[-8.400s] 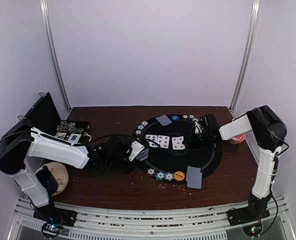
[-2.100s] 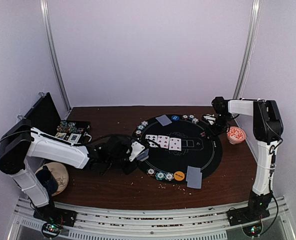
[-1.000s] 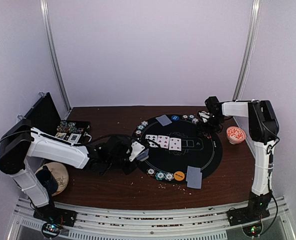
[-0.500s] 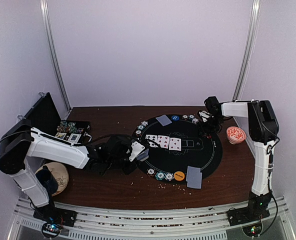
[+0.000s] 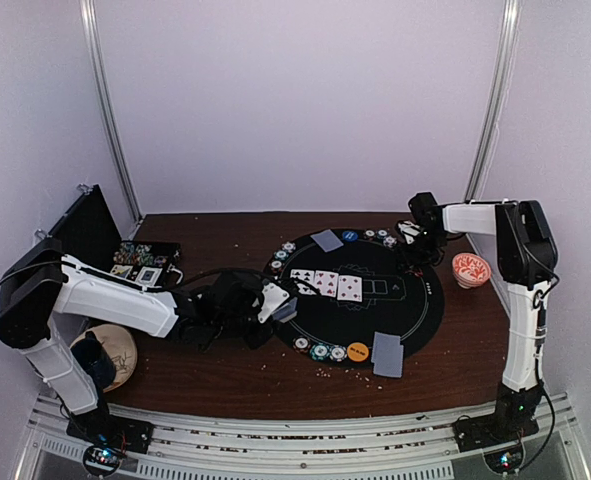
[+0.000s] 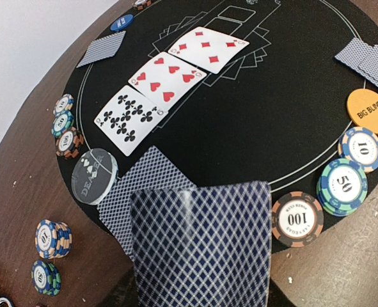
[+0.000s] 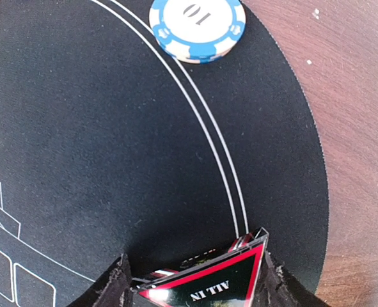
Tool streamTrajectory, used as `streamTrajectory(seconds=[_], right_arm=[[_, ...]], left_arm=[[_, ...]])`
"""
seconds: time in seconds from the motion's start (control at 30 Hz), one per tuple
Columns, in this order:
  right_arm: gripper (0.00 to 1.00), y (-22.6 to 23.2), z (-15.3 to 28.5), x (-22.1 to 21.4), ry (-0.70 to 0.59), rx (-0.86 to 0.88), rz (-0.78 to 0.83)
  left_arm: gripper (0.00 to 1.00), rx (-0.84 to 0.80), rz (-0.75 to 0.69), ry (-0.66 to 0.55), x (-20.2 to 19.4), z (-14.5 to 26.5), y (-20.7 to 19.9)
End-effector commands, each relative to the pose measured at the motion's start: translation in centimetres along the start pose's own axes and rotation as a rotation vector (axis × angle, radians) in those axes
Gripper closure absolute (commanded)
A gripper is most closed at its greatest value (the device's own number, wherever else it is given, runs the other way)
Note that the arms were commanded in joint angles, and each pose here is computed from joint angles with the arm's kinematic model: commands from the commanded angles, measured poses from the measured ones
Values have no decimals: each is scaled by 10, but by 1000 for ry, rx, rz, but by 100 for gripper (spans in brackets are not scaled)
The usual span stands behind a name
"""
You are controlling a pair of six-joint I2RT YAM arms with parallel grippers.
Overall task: Distribute texas hold em gaming equipment
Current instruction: Pick up the all-in button from the poker table mat.
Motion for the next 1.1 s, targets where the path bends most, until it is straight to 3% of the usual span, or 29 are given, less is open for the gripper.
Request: streamTrajectory(seconds=[0.0,0.57,1.07], right_arm=[[51,1,24,16,-48,-14,21],[50,80,31,116,-237,123,230],[50,82,-12,115,-208,61,230]], left_arm=[[77,-10,18,-67,19,0,-3],[77,-6,17,-66,19,0,-3],[77,-5,19,-71,20,2,-2]])
Point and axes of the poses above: each gripper's point midway between its finger pads, its own z axis back along the fingers, its own y axis along the line the jaws close on, x = y × z, the point moved 6 cm from there along z, back along the fingers, and after that the axes turned 10 degrees about z, right-handed, at the moved point
